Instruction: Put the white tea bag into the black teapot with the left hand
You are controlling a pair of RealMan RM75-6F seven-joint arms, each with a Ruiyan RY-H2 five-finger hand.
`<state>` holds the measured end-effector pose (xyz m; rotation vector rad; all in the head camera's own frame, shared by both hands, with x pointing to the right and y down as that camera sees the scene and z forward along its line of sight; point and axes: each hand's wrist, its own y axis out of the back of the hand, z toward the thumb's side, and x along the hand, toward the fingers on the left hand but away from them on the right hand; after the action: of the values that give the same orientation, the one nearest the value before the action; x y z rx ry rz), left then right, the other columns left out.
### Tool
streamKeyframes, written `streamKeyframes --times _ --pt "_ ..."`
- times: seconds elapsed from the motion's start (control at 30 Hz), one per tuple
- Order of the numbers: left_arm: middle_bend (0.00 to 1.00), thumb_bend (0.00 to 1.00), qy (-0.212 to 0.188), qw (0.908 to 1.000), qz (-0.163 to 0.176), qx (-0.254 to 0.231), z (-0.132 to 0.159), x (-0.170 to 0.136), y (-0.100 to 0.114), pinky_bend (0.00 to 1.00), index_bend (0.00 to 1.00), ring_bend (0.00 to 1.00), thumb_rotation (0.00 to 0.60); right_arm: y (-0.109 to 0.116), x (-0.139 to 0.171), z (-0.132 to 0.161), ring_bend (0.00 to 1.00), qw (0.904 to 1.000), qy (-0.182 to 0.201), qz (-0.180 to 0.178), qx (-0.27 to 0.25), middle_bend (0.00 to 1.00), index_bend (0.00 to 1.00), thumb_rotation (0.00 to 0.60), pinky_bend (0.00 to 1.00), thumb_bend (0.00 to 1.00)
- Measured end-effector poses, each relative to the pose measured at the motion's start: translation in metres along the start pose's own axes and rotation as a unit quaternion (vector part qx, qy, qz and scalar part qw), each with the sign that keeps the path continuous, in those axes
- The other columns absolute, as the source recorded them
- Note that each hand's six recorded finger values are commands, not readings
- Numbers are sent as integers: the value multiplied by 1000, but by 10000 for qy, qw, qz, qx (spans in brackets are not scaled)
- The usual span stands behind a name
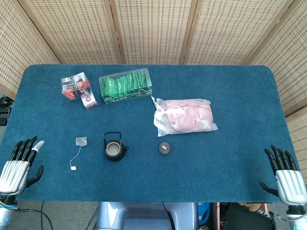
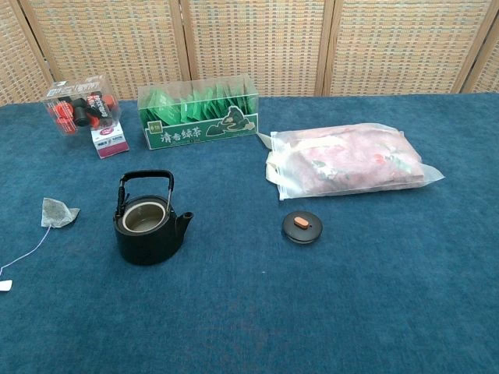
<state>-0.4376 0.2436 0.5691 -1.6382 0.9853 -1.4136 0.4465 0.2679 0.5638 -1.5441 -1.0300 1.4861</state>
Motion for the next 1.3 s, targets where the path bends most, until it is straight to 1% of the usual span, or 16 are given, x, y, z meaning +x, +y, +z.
streamKeyframes --times 0.97,1.13,1.3 --pt "0 474 -30 10000 13 12 2 1 2 0 82 0 600 2 2 -1 0 10000 2 -43 -20 62 29 600 0 100" --pt "0 474 5 10000 -36 19 0 2 0 0 128 0 600 2 2 -1 0 10000 3 -43 -19 62 28 600 0 100" --pt "0 475 26 9999 -140 64 -2 5 -5 0 209 0 600 1 2 -1 0 10000 -3 -34 -15 62 28 600 0 100"
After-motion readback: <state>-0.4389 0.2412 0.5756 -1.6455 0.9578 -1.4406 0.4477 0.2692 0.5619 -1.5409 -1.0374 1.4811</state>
